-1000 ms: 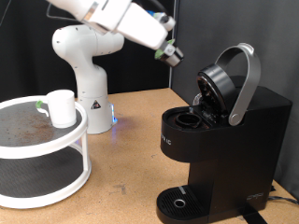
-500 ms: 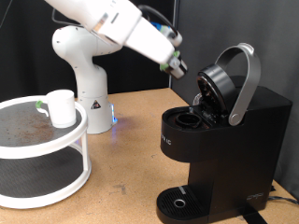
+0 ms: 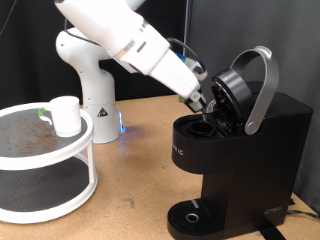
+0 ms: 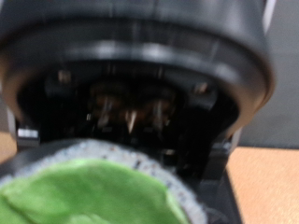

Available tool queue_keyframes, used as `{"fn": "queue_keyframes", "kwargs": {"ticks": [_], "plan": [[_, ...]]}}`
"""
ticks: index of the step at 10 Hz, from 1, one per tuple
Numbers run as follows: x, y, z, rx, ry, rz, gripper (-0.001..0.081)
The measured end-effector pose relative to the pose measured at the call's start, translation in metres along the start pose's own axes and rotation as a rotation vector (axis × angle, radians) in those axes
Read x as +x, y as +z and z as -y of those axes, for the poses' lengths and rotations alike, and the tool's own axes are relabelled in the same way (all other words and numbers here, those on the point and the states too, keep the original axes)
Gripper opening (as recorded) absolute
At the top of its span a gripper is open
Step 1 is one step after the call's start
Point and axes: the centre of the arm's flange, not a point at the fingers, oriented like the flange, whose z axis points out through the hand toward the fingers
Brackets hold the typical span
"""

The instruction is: Make a cup of coffee with the keurig machine

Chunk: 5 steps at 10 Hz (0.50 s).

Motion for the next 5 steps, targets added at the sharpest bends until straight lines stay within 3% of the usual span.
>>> {"fn": "queue_keyframes", "kwargs": {"ticks": [3,5], "plan": [[-0.002,0.017,-0.006,-0.051,-0.019,0.054,0.0485],[-0.003,0.027,-0.008,-0.056,-0.019,0.07,0.0485]]}}
